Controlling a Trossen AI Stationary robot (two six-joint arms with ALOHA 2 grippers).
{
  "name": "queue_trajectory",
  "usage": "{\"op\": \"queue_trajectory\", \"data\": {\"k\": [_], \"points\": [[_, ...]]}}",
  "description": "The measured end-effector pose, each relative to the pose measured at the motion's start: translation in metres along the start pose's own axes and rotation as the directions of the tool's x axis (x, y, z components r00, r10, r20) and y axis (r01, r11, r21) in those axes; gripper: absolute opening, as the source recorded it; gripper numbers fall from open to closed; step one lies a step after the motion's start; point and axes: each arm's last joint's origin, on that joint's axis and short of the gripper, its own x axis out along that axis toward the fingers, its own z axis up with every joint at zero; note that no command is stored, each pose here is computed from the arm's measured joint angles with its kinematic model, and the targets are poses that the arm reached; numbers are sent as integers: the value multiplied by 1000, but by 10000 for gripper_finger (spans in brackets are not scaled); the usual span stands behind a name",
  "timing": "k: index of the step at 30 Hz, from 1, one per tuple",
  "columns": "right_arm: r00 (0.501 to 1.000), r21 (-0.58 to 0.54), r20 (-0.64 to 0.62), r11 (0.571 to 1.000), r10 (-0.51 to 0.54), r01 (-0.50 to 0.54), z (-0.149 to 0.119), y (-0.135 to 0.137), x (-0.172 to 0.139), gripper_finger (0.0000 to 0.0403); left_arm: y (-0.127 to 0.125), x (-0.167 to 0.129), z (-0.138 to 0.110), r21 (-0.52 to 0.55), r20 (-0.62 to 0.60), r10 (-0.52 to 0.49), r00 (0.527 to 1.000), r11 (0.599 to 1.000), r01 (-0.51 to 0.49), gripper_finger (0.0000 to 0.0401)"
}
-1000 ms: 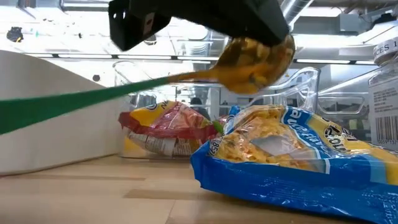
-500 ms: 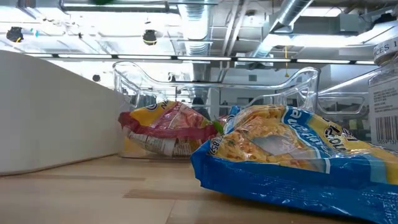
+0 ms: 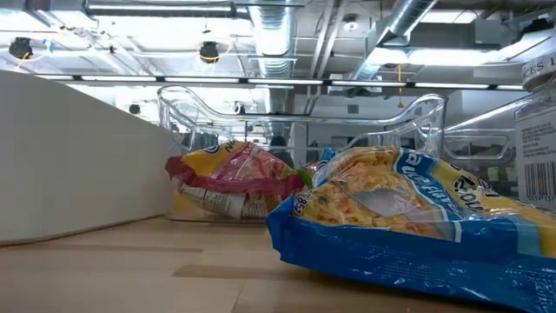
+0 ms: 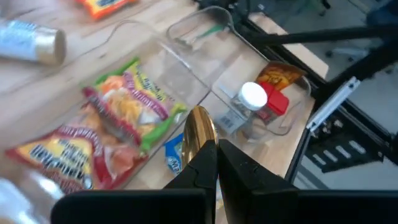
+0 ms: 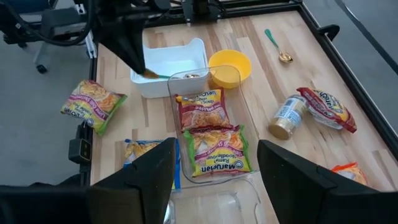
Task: Pick & Place Food Item
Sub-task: Put the green spoon into the white bin
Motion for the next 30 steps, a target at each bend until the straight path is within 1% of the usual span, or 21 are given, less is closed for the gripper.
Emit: {"op": "queue_trajectory", "data": {"k": [8, 11, 15, 21, 26, 30], "points": [[1000, 4, 4, 1000, 1, -1, -1, 1, -1, 220, 10, -13, -15, -140, -24, 94, 995, 985, -97, 0], [1000, 4, 4, 1000, 1, -1, -1, 1, -1, 220, 16, -17, -19, -189, -26, 144, 989, 971, -146, 0], [1000, 7, 7, 1000, 3, -3, 0, 1, -1, 220, 24, -21, -24, -236, -65, 206, 976, 948, -216, 0], [1000, 9, 9, 1000, 5, -5, 0, 1, -1, 220, 37, -12, -38, -309, -82, 261, 962, 911, -274, 0], [1000, 9, 9, 1000, 5, -5, 0, 1, -1, 220, 50, -2, -50, -325, -103, 315, 944, 886, -331, 0], [1000, 9, 9, 1000, 5, -5, 0, 1, -1, 220, 59, 4, -53, -311, -128, 360, 924, 870, -382, 0]]}}
